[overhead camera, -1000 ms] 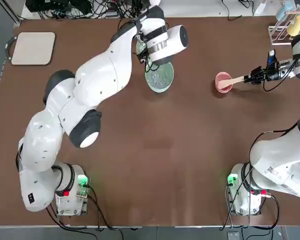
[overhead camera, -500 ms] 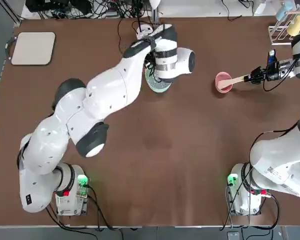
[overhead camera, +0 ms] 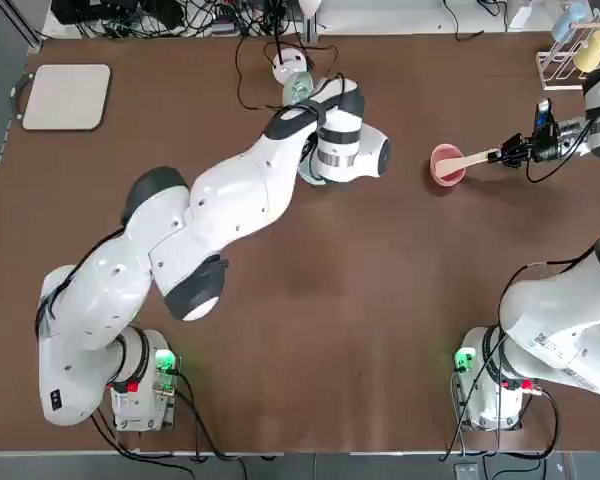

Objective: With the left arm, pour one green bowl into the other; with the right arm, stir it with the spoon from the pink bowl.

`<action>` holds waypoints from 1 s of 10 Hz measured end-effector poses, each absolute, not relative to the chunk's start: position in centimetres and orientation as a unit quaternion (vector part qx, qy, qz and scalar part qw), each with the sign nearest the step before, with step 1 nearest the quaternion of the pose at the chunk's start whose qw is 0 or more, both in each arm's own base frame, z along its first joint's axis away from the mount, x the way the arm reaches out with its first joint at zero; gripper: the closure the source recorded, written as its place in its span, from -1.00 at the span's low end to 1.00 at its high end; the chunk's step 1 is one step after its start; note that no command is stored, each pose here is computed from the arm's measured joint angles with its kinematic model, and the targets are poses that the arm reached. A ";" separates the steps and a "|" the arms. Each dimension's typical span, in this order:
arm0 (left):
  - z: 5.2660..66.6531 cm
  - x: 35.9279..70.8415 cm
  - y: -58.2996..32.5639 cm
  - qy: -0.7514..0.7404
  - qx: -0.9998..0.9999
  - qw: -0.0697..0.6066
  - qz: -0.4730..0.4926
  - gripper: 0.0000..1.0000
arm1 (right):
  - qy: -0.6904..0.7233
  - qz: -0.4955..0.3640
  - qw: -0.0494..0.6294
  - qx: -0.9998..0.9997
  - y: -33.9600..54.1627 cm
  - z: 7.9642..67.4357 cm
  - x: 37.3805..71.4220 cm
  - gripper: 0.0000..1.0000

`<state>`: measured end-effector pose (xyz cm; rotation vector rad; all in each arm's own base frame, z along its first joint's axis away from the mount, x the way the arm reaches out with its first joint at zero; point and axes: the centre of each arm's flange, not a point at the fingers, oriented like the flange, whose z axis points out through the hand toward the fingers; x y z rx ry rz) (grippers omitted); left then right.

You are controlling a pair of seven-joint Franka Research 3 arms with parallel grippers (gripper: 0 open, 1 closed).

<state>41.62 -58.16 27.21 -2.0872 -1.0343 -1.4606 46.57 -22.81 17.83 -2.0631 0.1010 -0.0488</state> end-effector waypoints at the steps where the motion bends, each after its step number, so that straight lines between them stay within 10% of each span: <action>1: 26.7 41.1 -58.5 -0.363 -0.738 0.192 -0.535 0.90 | 0.042 -0.021 0.512 -0.858 -22.8 17.8 46.6 0.89; 10: 20.3 37.9 -58.5 -0.295 -0.667 0.247 -0.638 0.90 | 0.027 -0.024 0.536 -0.844 -23.0 20.0 47.6 0.89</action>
